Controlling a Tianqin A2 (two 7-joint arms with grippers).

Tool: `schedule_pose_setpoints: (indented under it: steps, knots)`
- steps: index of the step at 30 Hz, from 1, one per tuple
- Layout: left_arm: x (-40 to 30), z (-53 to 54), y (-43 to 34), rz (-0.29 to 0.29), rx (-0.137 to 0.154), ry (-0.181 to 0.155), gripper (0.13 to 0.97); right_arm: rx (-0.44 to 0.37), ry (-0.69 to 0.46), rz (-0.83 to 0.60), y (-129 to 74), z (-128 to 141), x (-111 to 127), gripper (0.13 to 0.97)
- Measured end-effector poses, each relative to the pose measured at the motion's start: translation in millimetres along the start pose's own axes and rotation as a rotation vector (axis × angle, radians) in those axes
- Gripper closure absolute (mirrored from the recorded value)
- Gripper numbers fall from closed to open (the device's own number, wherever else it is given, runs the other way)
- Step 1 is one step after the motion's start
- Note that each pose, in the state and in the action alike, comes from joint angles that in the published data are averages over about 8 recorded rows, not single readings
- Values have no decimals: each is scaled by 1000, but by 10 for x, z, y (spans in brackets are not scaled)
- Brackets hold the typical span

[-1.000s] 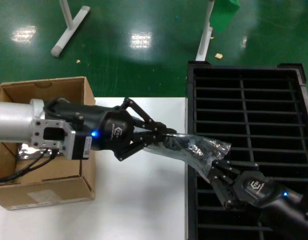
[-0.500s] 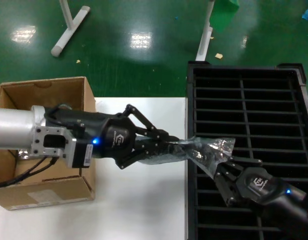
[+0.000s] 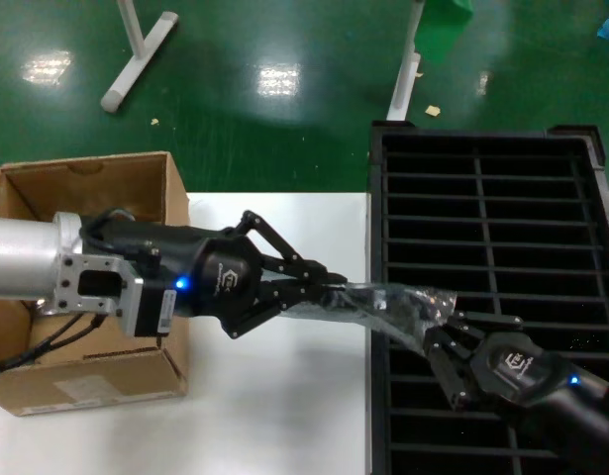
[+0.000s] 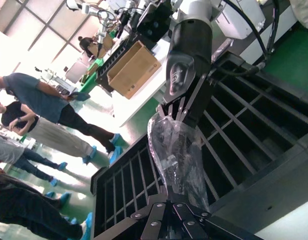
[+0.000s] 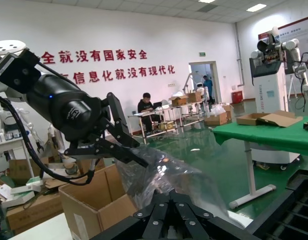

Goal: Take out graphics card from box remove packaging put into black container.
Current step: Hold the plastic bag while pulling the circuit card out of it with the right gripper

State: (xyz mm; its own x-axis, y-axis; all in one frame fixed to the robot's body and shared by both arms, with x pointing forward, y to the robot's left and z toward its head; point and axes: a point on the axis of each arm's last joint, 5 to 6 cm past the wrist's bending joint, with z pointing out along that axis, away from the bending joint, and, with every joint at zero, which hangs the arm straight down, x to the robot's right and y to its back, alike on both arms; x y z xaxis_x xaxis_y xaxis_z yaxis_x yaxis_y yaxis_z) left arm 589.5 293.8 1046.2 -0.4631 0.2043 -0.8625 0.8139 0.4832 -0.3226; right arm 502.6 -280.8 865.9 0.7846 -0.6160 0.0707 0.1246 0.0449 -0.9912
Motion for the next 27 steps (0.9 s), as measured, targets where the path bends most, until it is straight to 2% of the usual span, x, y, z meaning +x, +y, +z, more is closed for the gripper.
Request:
schedule_pose_setpoints:
  steps: [8, 22, 27]
  knots:
    - [15, 13, -11, -4, 17, 5, 955, 4, 1, -4, 15, 20, -14, 948]
    - [39, -11, 42, -2, 11, 17, 955, -7, -55, -11, 25, -13, -43, 917]
    - [40, -1, 19, -8, 23, 6, 955, -18, -73, -5, 36, -15, -69, 853]
